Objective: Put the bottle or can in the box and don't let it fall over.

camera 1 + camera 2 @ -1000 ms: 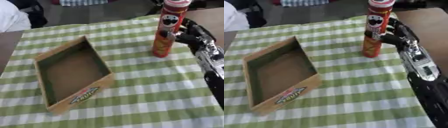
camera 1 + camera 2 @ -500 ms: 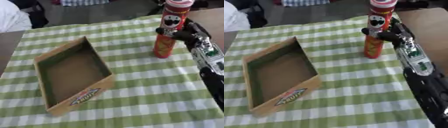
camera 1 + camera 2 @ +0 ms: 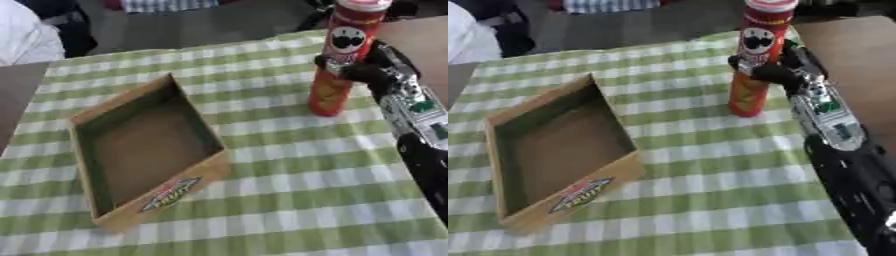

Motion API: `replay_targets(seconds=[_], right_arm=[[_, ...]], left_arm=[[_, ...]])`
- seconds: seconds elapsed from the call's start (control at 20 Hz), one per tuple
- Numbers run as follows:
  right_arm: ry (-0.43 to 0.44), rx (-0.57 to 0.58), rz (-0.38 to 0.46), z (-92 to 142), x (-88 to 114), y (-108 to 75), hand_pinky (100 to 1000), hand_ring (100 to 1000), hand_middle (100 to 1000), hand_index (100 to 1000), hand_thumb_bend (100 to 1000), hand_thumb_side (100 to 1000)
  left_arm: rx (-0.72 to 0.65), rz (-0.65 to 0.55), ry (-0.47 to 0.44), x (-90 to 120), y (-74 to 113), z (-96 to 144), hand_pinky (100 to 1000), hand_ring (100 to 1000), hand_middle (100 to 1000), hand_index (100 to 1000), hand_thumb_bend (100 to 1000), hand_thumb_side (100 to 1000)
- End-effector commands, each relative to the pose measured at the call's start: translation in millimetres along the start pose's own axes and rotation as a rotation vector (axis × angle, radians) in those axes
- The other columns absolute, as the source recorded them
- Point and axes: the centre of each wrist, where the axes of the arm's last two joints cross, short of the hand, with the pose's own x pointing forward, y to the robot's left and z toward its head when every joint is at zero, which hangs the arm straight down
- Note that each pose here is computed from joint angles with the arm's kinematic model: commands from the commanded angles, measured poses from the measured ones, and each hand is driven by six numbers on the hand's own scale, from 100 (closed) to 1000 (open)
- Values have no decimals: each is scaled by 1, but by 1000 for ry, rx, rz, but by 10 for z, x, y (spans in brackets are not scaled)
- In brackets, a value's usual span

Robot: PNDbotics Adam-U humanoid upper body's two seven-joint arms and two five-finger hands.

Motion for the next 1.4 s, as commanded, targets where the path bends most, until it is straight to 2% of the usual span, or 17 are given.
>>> replay_targets(seconds=[0.05, 0.15, 0.35, 0.55, 0.85, 1.05, 1.2, 1.4], right_arm=[[-30, -15, -30, -24, 133, -16, 1000, 1000, 910, 627, 208, 100], [-28, -16, -46, -19, 134, -5, 1000, 1000, 902, 596, 105, 100], [-18, -18, -84, -14, 130, 19, 1000, 1000, 887, 526, 100, 100], [-27, -6, -86, 0, 153, 38, 1000, 1000, 886, 506, 100, 100], [-100, 41, -45, 68, 373, 130, 1000, 1000, 886, 464, 100, 100], [-177, 147, -36, 191, 688, 342, 1000, 1000, 885, 463, 100, 100], [-235, 277, -24, 319, 961, 620, 1000, 1000, 882, 465, 100, 100], [-251, 430, -36, 445, 1178, 999, 1000, 1000, 881, 466, 100, 100]], left_arm=[[-8, -3, -38, 102, 6, -38, 1000, 757, 805, 798, 586, 100], [-7, -2, -38, 103, 7, -38, 1000, 757, 805, 797, 579, 100], [-5, 0, -39, 106, 7, -38, 1000, 757, 805, 797, 574, 100], [-4, -1, -40, 109, 10, -39, 1000, 757, 805, 796, 570, 100], [-3, -7, -44, 118, 19, -43, 1000, 757, 805, 796, 568, 100], [3, -17, -40, 110, 39, -40, 1000, 757, 805, 796, 567, 100], [5, -23, -39, 107, 49, -39, 1000, 756, 805, 795, 565, 100], [6, -28, -37, 105, 56, -40, 1000, 756, 805, 794, 563, 100]])
